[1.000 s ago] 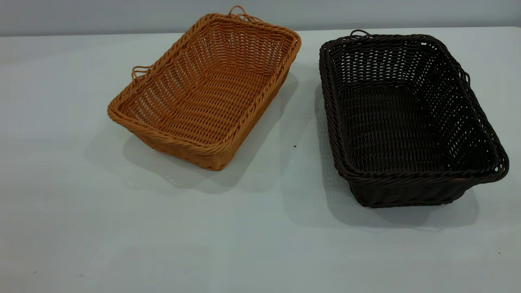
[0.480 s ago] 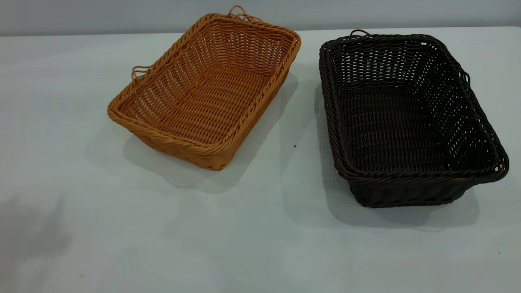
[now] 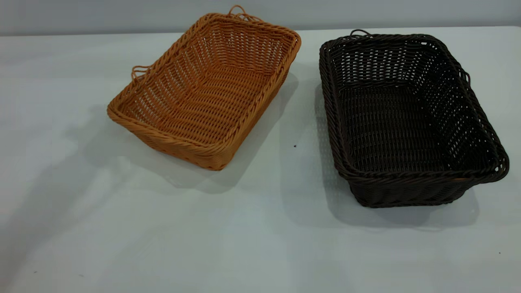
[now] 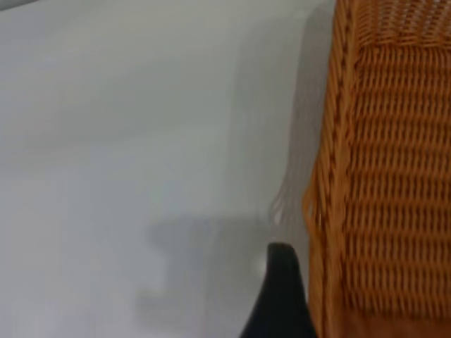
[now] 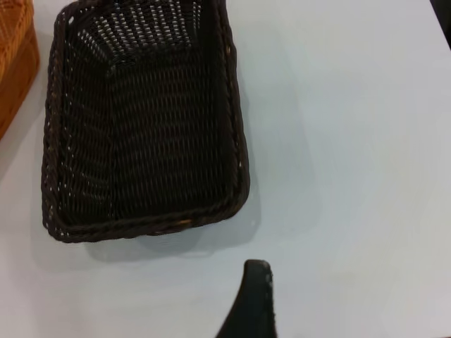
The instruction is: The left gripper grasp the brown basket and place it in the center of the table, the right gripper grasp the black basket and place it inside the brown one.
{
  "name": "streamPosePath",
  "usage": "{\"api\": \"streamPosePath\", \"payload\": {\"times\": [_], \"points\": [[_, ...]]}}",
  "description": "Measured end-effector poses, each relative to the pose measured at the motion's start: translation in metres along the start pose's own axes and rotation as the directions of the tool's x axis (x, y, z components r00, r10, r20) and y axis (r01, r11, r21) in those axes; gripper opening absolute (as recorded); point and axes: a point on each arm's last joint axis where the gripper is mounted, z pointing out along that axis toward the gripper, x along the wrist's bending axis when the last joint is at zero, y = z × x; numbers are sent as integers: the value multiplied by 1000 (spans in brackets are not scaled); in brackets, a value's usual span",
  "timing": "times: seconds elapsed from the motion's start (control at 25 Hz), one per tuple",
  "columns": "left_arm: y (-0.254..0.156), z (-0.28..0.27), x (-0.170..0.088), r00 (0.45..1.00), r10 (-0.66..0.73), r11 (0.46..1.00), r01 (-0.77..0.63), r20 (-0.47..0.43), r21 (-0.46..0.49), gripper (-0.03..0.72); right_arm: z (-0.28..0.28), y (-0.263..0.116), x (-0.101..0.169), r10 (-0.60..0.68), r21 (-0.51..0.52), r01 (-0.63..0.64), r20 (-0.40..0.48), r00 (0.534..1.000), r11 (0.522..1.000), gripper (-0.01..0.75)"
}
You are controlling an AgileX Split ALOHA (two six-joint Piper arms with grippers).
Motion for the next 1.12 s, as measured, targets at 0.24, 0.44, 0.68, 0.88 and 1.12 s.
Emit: {"api": "streamPosePath", "payload": {"times": [0.24, 0.44, 0.68, 0.88, 1.12], "points": [[11, 78, -13, 999, 35, 997, -37, 34, 67, 533, 18, 9, -1, 11, 92, -12, 7, 1000, 996, 609], [10, 119, -18, 998, 44, 994, -49, 47, 99, 533, 36, 15, 0, 37, 177, -36, 1, 999, 984, 595], [4, 155, -17, 998, 43, 990, -49, 51, 130, 533, 67, 24, 2, 87, 278, -78, -18, 996, 957, 593], [1, 184, -21, 997, 49, 989, -56, 57, 138, 483, 95, 26, 8, 169, 392, -127, -72, 983, 911, 593], [1, 199, -23, 997, 54, 988, -62, 62, 142, 168, 131, 25, 21, 341, 534, -212, -154, 927, 818, 593]]}}
